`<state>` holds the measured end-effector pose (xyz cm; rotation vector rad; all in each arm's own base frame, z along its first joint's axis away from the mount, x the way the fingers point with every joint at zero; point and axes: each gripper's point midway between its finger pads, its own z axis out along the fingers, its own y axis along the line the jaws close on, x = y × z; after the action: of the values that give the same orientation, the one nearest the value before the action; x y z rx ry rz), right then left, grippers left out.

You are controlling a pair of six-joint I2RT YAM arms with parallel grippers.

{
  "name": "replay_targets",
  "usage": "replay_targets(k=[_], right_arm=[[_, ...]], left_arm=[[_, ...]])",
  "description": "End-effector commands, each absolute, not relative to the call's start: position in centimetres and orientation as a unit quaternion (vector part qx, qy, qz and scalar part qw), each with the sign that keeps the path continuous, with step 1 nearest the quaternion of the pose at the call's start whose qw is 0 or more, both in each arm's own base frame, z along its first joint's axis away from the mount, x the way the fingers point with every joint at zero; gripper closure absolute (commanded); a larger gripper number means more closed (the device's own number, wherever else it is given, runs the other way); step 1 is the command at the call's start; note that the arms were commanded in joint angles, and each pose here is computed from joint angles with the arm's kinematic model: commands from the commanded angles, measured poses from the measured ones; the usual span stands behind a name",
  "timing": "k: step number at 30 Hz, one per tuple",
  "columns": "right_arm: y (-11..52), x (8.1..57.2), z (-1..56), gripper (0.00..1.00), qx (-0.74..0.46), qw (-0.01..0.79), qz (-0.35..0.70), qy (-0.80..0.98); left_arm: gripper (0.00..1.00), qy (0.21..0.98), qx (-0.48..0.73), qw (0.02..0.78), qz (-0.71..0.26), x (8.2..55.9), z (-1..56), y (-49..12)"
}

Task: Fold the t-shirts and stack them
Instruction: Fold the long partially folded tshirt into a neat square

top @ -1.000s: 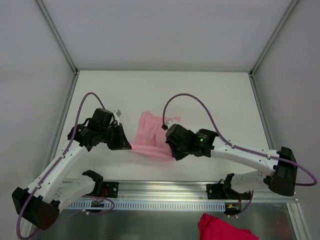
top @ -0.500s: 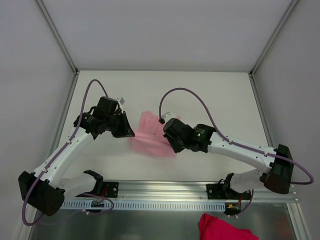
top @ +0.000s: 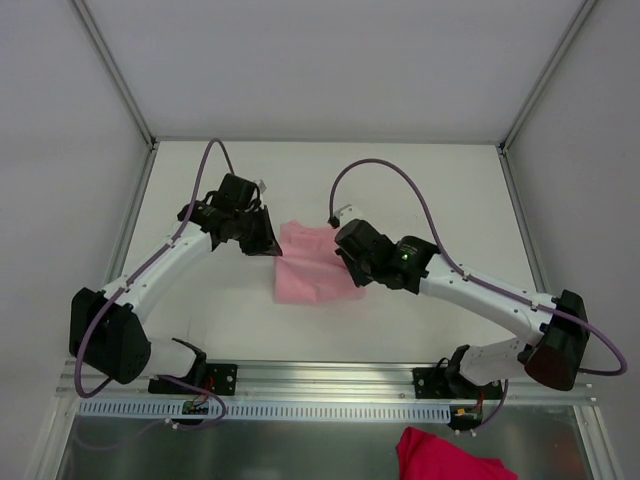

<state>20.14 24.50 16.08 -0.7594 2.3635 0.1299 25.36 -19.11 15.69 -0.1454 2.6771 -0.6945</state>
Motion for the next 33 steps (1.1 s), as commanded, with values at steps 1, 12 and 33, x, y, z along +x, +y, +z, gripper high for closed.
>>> replay_targets(k=[1, 12, 33], right_arm=[[24.0, 23.3, 17.4, 0.99, -0.249, 0.375, 0.035, 0.892], [26.8, 31.7, 11.2, 0.99, -0.252, 0.333, 0.032, 0.908], [24.6, 46.5, 13.9, 0.99, -0.162, 0.457, -0.032, 0.874]], left_arm=[[1.0, 0.943, -0.035, 0.218, -0.25, 27.8, 16.7, -19.9], [1.0, 0.948, -0.023, 0.208, -0.241, 34.2, 16.4, -22.7], [1.0, 0.967, -0.052, 0.197, -0.151, 40.9, 10.5, -22.0]])
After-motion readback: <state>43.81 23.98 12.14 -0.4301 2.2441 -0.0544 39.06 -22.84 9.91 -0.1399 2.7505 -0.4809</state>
